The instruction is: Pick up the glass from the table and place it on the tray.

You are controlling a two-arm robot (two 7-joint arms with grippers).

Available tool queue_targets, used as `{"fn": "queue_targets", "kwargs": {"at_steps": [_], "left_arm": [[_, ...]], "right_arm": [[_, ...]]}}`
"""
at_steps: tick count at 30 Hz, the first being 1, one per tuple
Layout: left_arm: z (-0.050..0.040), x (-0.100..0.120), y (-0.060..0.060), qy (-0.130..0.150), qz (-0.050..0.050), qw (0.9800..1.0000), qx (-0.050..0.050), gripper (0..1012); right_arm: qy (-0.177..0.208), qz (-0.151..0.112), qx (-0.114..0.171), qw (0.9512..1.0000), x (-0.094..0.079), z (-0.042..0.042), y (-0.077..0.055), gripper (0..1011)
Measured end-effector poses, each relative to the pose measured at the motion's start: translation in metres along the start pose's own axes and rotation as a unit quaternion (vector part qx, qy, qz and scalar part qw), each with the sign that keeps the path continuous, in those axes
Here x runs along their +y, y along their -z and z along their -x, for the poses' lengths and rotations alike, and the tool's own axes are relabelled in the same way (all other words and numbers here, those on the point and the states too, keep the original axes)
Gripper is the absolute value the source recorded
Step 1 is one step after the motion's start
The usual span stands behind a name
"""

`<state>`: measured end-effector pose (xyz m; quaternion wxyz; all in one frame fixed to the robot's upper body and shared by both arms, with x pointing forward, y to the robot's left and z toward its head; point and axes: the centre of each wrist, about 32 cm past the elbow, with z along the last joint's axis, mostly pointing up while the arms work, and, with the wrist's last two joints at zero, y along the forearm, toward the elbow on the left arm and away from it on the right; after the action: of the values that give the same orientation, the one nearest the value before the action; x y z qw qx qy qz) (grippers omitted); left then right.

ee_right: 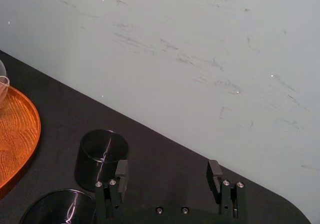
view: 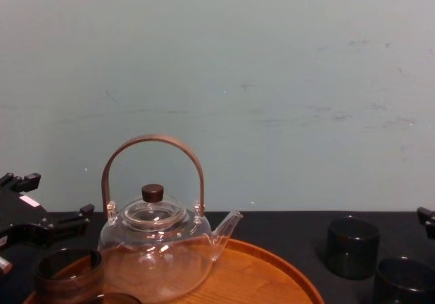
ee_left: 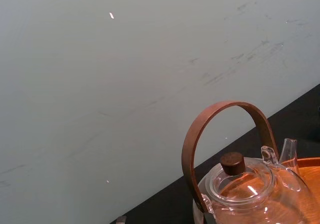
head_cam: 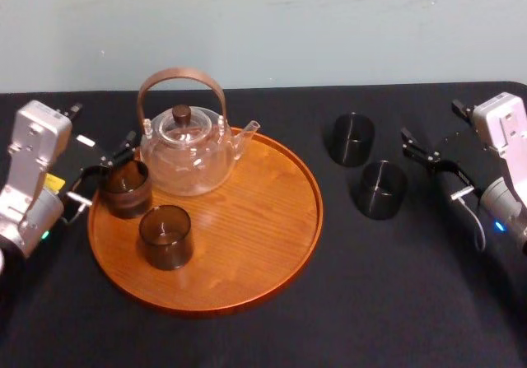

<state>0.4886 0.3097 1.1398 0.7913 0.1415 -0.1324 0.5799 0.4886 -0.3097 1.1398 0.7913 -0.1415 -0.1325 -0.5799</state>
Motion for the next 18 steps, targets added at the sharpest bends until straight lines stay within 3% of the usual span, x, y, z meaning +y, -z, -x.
{"fn": "queue_targets", "kwargs": {"at_steps": [18], "left_arm": [[0.0000, 0.0000, 0.0000, 0.000, 0.000, 1.0000, 0.000, 1001]], "right_arm": [[0.000, 0.000, 0.000, 1.0000, 0.0000, 0.0000, 0.0000, 1002]]}}
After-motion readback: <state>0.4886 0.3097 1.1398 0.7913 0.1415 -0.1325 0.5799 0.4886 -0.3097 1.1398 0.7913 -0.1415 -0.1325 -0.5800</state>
